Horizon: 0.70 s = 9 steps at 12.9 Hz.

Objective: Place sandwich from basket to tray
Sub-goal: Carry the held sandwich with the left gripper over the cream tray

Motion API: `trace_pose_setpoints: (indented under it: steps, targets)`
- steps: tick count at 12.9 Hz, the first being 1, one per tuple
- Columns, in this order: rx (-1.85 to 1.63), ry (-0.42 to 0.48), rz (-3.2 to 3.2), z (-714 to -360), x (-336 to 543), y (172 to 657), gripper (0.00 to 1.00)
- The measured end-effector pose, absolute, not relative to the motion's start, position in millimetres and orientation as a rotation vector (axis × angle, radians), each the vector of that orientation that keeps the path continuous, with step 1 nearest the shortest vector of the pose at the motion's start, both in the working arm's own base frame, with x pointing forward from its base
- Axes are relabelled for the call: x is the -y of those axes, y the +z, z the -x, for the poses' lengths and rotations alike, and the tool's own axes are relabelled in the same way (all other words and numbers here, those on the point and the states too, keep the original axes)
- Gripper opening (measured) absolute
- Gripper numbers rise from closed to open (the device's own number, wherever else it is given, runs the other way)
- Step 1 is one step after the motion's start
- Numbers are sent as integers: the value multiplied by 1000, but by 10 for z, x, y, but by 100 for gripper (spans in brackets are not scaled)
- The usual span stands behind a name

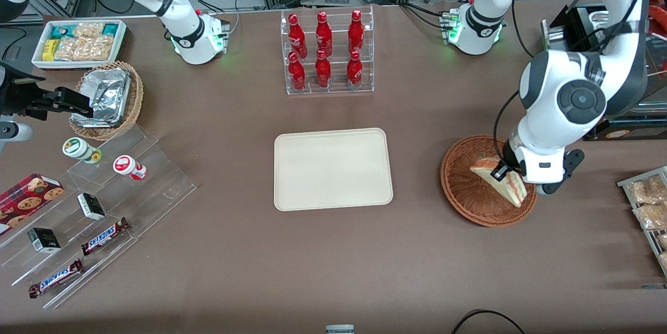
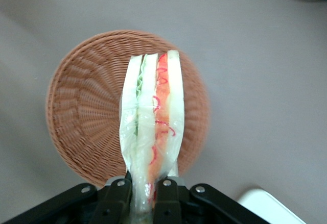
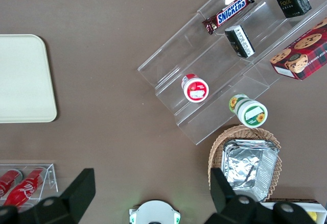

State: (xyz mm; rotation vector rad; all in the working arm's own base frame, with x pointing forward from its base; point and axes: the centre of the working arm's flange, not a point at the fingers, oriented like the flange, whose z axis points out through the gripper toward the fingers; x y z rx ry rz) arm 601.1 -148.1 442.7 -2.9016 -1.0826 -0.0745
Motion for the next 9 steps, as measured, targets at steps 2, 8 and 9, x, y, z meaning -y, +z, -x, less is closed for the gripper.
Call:
trace_pose_setpoints:
  steps: [2, 8, 9]
  targets:
    - [988, -124, 2966, -6018, 1991, 4697, 15]
    - [601, -76, 3077, -5764, 3809, 4158, 15]
    - [558, -69, 3083, -5735, 4004, 4046, 15]
